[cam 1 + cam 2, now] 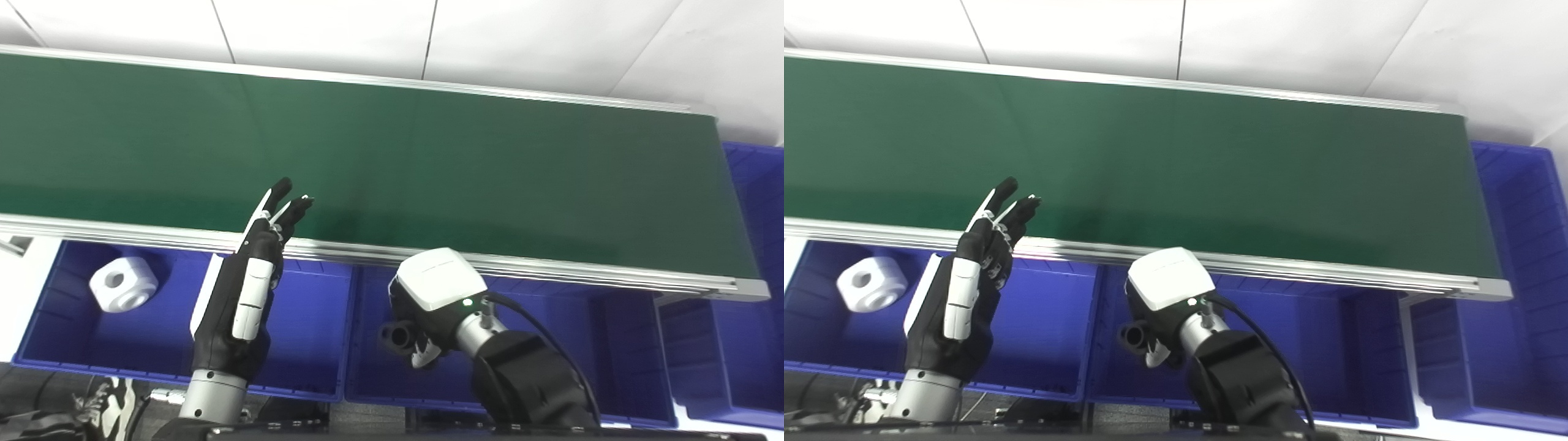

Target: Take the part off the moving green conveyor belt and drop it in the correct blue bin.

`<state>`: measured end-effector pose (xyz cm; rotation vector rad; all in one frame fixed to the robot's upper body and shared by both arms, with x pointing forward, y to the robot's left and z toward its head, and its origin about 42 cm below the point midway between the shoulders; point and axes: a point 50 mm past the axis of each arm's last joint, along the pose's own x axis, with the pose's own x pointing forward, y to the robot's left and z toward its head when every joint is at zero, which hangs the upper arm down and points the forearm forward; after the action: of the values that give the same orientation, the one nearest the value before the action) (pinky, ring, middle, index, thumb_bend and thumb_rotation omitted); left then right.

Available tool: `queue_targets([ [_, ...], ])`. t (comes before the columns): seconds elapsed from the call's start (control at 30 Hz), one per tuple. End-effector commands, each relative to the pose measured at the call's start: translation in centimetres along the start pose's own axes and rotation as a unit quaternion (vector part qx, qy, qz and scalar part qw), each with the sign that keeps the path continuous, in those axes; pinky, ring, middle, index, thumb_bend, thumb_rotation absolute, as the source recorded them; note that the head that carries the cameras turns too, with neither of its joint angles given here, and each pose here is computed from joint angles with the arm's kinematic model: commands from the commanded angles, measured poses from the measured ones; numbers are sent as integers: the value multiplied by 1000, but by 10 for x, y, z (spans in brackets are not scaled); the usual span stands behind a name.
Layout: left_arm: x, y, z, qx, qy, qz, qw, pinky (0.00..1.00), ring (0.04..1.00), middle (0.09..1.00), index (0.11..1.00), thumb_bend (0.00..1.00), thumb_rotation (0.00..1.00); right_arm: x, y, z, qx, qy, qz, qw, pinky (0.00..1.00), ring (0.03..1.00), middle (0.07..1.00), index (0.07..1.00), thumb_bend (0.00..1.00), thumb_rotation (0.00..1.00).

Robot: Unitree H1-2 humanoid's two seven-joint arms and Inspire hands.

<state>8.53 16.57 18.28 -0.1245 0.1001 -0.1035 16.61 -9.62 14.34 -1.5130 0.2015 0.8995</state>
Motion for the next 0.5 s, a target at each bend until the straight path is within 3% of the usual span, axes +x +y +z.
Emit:
queue_targets([
  [0.0,0,-2,5,-6,-17,-5,1000,1000,949,901,951,629,948,5,-7,-1,-8,-5,-13,1000,173,261,469,486,530,0],
  [0.1,0,-3,4,-8,-14,-3,1000,1000,943,897,944,637,945,14,-3,-5,-12,5,-8,1000,180,271,456,497,528,0],
  [0.17,0,-4,5,-9,-14,-6,1000,1000,946,899,946,631,949,17,1,-5,-10,14,-32,999,152,231,464,494,530,0],
  [0.2,0,-5,5,-9,-14,-7,1000,1000,948,900,948,626,951,18,2,-5,-14,19,-37,999,138,210,466,604,549,0],
  [0.23,0,-5,5,-8,-14,-7,1000,1000,950,900,950,624,954,19,4,-5,-25,26,-37,999,147,236,453,700,802,304],
  [0.3,0,-5,4,-8,-14,-9,1000,1000,955,900,953,621,957,20,6,-6,-54,40,-19,998,329,489,673,845,960,652],
  [0.33,0,-5,4,-8,-16,-11,1000,1000,958,903,957,618,962,20,6,-6,-59,46,-11,997,469,641,763,891,985,727],
  [0.37,0,-6,4,-10,-17,-10,1000,1000,957,902,957,615,962,19,7,-6,-61,49,-6,997,565,728,821,912,993,760],
  [0.43,0,-7,3,-13,-15,-9,1000,1000,955,900,954,620,954,17,9,-6,-66,50,-5,997,736,837,905,935,1000,836],
  [0.47,0,-7,3,-14,-13,-9,1000,1000,955,900,954,622,954,16,9,-5,-63,49,-7,997,745,842,909,935,1000,842],
])
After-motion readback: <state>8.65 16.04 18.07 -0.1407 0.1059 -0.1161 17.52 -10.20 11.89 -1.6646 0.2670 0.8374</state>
